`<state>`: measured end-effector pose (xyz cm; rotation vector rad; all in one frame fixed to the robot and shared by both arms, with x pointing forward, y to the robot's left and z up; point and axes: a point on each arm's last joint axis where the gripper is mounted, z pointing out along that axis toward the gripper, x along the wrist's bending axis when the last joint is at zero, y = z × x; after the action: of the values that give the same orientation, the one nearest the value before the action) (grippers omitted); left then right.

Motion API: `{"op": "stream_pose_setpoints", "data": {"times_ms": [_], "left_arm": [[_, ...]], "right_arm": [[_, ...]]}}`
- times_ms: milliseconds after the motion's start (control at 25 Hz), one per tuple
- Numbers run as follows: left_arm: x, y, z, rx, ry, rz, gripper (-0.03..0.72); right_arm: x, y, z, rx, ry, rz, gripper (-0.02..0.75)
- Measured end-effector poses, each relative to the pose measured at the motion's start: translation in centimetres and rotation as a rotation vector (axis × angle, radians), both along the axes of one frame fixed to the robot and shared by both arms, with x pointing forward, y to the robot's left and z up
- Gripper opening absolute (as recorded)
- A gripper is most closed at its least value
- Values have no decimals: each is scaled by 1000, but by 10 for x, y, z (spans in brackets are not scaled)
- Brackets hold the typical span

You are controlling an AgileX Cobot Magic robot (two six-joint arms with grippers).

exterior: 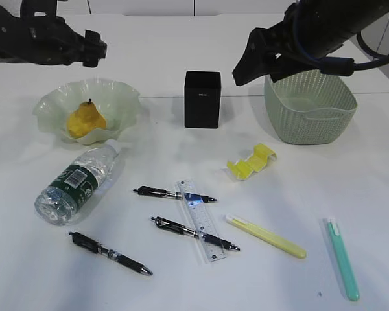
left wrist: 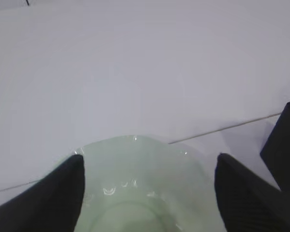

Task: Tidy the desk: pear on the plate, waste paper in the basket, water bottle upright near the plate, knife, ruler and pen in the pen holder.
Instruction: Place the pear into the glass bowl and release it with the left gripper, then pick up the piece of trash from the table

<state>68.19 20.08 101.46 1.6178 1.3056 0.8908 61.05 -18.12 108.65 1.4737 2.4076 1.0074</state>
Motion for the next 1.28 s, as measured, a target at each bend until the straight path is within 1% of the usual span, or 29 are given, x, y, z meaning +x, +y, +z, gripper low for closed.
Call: {"op": "stream_pose_setpoints", "data": {"times_ms": [200,320,480,600,680,840,1080,1200,1280], "left_arm": [[-12,1,32,54,-40,-47,570],[-21,2,52,60,-72,-58,549],[-36,5,82,59,-110,-69,542],[-47,7,97,89,-119,-90,541],[-53,8,103,100,-113,-98,540],[-59,9,113,100,-125,-101,534],[-59,9,113,115,-122,-106,530],[-58,9,115,108,-153,-98,529],[-58,10,119,87,-184,-85,529]], "right_arm": [[0,-1,0,-14,-3,2,593],[0,-1,-1,-23,-5,3,593],[-1,-2,-2,-42,5,13,593],[-2,-4,-3,-62,16,22,592],[-3,-4,-4,-71,23,28,592],[-5,-4,-5,-79,44,39,593],[-6,-4,-6,-79,63,42,593],[-6,-4,-6,-75,67,34,592],[-6,-4,-6,-72,70,28,592]]}}
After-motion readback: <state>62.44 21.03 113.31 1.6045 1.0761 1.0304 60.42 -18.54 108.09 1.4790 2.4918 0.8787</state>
